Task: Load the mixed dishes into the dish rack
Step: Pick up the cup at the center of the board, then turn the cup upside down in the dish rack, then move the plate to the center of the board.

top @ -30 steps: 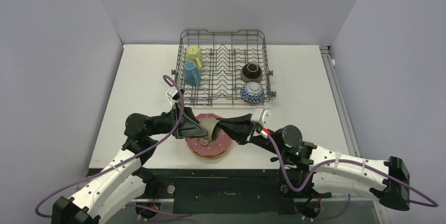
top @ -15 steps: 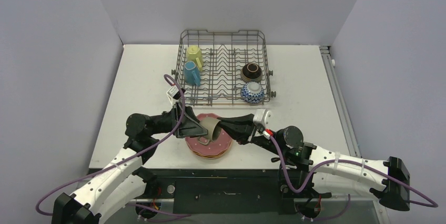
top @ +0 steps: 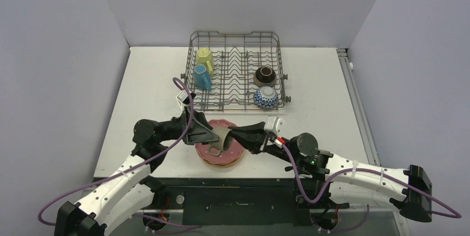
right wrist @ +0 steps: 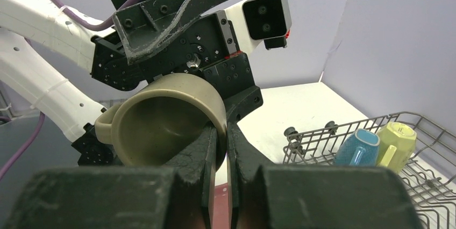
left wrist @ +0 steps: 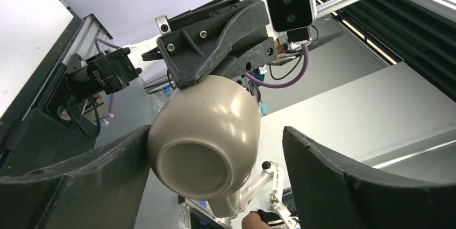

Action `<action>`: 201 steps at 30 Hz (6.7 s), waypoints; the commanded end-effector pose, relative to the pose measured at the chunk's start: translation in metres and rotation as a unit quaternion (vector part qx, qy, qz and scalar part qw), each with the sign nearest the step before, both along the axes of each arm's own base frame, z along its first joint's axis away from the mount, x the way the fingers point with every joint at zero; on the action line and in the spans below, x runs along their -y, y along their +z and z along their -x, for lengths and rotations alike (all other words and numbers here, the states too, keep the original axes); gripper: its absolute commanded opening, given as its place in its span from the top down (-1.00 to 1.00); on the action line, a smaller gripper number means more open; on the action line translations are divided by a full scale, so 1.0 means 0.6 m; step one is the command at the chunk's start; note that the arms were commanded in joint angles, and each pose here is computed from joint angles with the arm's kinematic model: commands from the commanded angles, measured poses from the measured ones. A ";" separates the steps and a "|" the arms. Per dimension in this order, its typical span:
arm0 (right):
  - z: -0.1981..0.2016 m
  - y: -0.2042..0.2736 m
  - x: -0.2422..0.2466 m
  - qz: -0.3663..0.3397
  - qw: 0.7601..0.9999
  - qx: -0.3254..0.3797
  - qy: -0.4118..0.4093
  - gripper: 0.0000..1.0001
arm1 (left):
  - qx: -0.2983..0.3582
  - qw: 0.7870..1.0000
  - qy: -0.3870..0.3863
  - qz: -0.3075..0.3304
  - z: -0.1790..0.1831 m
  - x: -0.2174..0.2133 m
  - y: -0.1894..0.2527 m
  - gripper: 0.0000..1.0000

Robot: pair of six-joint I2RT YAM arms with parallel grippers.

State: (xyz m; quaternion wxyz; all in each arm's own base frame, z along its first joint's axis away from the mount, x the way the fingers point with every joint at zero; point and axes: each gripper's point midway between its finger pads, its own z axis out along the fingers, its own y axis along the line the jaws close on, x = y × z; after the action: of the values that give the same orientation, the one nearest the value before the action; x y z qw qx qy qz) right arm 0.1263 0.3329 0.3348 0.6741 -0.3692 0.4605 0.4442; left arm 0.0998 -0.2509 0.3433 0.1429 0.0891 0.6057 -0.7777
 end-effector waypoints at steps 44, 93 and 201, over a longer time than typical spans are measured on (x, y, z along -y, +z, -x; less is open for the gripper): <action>-0.011 0.003 0.086 -0.013 0.997 -0.028 -0.070 0.23 | 0.052 0.992 0.095 -0.061 -0.079 0.007 0.001 1.00; -0.015 -0.074 0.169 0.049 0.981 -0.131 -0.133 0.24 | 0.019 0.634 0.448 -0.630 -0.551 -0.163 -0.191 1.00; -0.077 -0.128 0.201 0.145 0.932 -0.193 -0.272 0.18 | 0.025 0.624 0.385 -0.680 -0.557 -0.139 -0.287 -0.82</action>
State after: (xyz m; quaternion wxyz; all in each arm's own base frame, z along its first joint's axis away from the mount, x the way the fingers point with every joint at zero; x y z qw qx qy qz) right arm 0.1585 0.2281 0.2386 0.5882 -0.2660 0.7124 0.2753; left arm 0.4335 -0.1542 0.1137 0.2912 -0.0810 0.9531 0.0171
